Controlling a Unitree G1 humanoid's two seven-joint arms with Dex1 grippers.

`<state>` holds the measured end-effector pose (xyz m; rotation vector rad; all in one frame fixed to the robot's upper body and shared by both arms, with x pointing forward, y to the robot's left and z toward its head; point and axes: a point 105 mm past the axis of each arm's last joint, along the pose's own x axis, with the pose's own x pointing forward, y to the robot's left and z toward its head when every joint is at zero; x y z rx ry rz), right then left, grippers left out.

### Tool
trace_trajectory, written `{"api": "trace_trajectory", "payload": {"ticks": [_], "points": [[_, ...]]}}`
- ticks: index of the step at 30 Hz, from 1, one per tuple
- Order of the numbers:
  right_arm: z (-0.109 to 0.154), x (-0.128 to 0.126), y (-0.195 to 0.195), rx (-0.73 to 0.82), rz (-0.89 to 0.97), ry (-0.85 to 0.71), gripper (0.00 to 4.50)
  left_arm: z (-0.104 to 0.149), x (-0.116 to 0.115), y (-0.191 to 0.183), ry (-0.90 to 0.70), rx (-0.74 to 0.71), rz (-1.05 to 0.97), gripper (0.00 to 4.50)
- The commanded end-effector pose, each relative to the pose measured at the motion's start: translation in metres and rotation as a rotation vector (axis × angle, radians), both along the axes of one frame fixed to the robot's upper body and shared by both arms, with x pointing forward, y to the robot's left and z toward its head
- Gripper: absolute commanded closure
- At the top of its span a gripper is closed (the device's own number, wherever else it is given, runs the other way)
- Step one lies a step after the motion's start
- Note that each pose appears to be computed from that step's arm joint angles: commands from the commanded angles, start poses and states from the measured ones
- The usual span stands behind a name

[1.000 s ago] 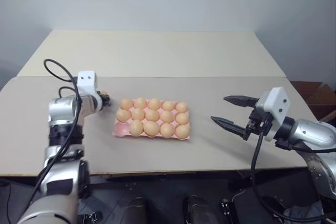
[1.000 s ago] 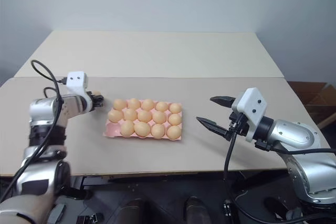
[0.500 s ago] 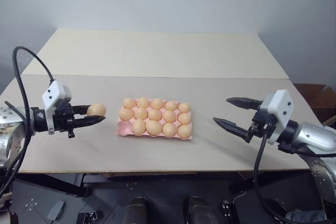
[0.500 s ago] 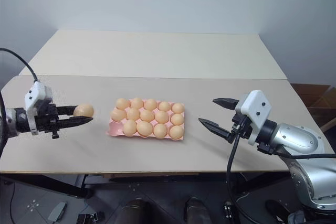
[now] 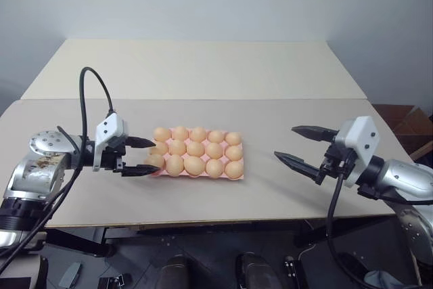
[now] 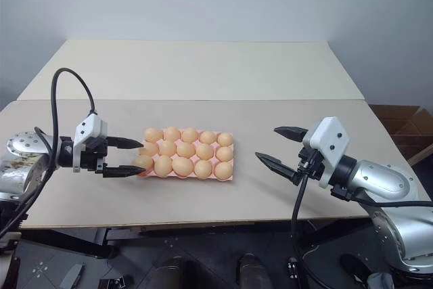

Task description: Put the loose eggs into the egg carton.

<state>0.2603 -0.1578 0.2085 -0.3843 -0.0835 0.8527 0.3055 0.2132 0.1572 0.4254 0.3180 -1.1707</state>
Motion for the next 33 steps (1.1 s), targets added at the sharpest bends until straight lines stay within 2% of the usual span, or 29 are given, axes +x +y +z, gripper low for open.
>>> {"api": "trace_trajectory", "payload": {"ticks": [1, 9, 11, 14, 17, 20, 29, 33], "points": [[0.013, -0.004, 0.001, 0.001, 0.002, -0.053, 0.62, 0.025, 0.0, 0.013, -0.077, -0.009, 0.029, 0.03], [0.01, 0.002, -0.001, -0.005, 0.031, -0.032, 0.62, 0.058, -0.022, 0.06, -0.152, -0.065, 0.156, 0.03], [0.009, 0.005, -0.003, -0.012, 0.036, -0.024, 0.62, 0.059, -0.028, 0.069, -0.157, -0.056, 0.172, 0.03], [0.006, 0.008, -0.006, -0.035, 0.067, -0.003, 0.62, 0.062, -0.051, 0.087, -0.149, -0.085, 0.186, 0.03], [0.004, 0.008, -0.007, -0.043, 0.101, 0.014, 0.62, 0.056, -0.074, 0.097, -0.109, -0.076, 0.181, 0.03], [0.002, 0.007, -0.005, -0.052, 0.132, 0.029, 0.62, 0.049, -0.088, 0.102, -0.094, -0.068, 0.22, 0.03], [0.003, 0.01, -0.005, -0.069, 0.161, 0.039, 0.62, 0.048, -0.102, 0.093, -0.117, -0.135, 0.283, 0.03], [0.004, 0.011, -0.007, -0.076, 0.161, 0.033, 0.62, 0.045, -0.096, 0.091, -0.127, -0.114, 0.296, 0.03]]}}
